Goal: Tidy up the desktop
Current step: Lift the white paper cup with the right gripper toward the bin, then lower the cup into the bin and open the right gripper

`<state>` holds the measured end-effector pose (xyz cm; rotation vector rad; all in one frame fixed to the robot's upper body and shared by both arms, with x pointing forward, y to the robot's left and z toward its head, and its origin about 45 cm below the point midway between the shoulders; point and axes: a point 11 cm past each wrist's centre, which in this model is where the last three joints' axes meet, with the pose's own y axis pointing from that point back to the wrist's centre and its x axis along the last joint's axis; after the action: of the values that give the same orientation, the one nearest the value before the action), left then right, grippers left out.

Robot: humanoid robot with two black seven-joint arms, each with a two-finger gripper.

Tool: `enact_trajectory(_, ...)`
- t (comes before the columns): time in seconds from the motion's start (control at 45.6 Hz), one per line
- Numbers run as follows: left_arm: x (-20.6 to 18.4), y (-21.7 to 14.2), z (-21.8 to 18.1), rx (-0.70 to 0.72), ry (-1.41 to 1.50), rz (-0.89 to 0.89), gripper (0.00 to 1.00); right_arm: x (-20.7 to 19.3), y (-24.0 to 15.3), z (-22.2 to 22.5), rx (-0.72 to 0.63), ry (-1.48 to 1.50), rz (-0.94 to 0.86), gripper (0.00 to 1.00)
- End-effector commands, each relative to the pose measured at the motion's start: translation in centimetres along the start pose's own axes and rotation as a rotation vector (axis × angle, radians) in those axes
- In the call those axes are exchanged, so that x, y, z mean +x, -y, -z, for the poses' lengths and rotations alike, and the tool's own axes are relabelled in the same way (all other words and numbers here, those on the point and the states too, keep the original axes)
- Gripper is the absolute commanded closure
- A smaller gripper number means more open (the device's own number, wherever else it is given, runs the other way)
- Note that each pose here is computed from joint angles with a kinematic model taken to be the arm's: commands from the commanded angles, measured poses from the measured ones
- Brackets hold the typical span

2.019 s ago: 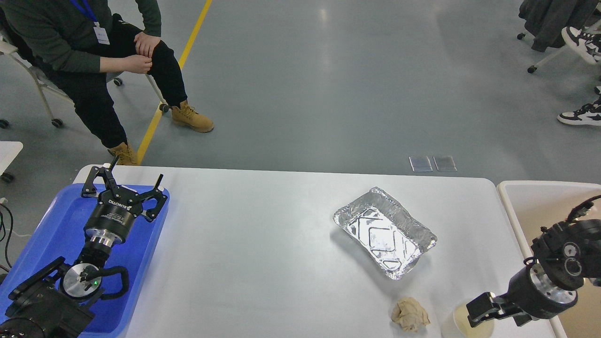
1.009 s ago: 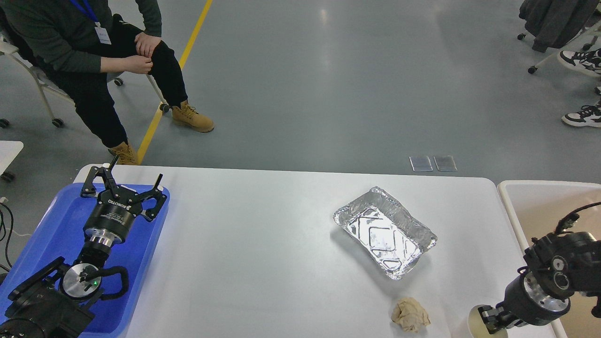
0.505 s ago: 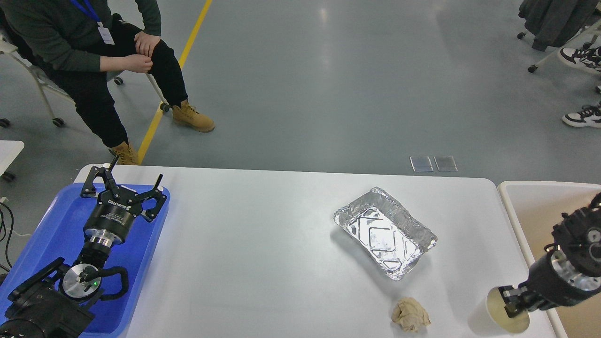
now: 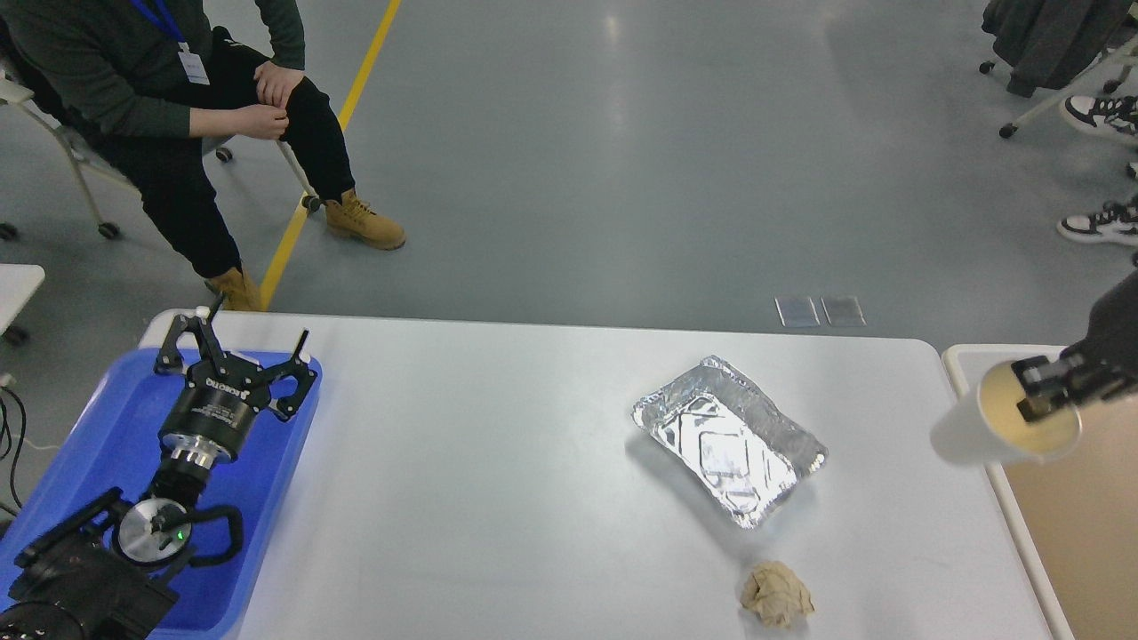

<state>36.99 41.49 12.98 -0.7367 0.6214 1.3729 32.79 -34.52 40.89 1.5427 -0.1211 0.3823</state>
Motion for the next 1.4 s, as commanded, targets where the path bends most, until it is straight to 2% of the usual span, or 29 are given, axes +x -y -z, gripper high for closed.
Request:
enact_trajectory(0.0,0.0,0.0,0.0,-0.001,0.000,0.001,0.01,2.9,-6.9,2.0,-0.049,-0.067,-0.150,1.00)
enact_trajectory(0.132,0.0,0.0,0.0,-0.001,0.000,0.001,0.01,3.5,-8.1,2.6,-0.013,-0.030,-0.187,1.00)
enact_trajectory(0.351,0.0,0.0,0.0,-0.001,0.000,0.001,0.01,3.7,-8.3,-0.2,0.019,0.136,-0.211,1.00)
enact_trajectory(0.527,0.0,0.0,0.0,-0.001,0.001,0.000,0.01,4.6,-6.5,-4.4,0.060,0.345,-0.464,1.00)
enact_trajectory(0.702,0.0,0.0,0.0,-0.001,0.001,0.000,0.01,4.4,-2.8,-9.1,0.057,0.595,-0.722,1.00)
enact_trajectory(0.856,0.0,0.0,0.0,0.000,0.001,0.001,0.01,3.8,1.4,-12.1,0.106,0.955,-0.874,1.00)
enact_trajectory(1.009,0.0,0.0,0.0,-0.001,0.001,0.000,0.01,2.7,5.1,-17.6,-0.017,1.218,-1.009,1.00)
enact_trajectory(1.141,0.0,0.0,0.0,0.000,0.001,0.001,0.01,2.6,9.0,-18.6,-0.032,1.391,-1.051,1.00)
enact_trajectory(1.251,0.0,0.0,0.0,0.000,0.001,0.001,0.01,2.1,11.9,-20.6,-0.110,1.430,-1.090,1.00)
enact_trajectory(1.382,-0.1,0.1,0.0,0.000,0.001,0.001,0.01,-0.4,15.2,-23.2,-0.194,1.506,-1.095,1.00)
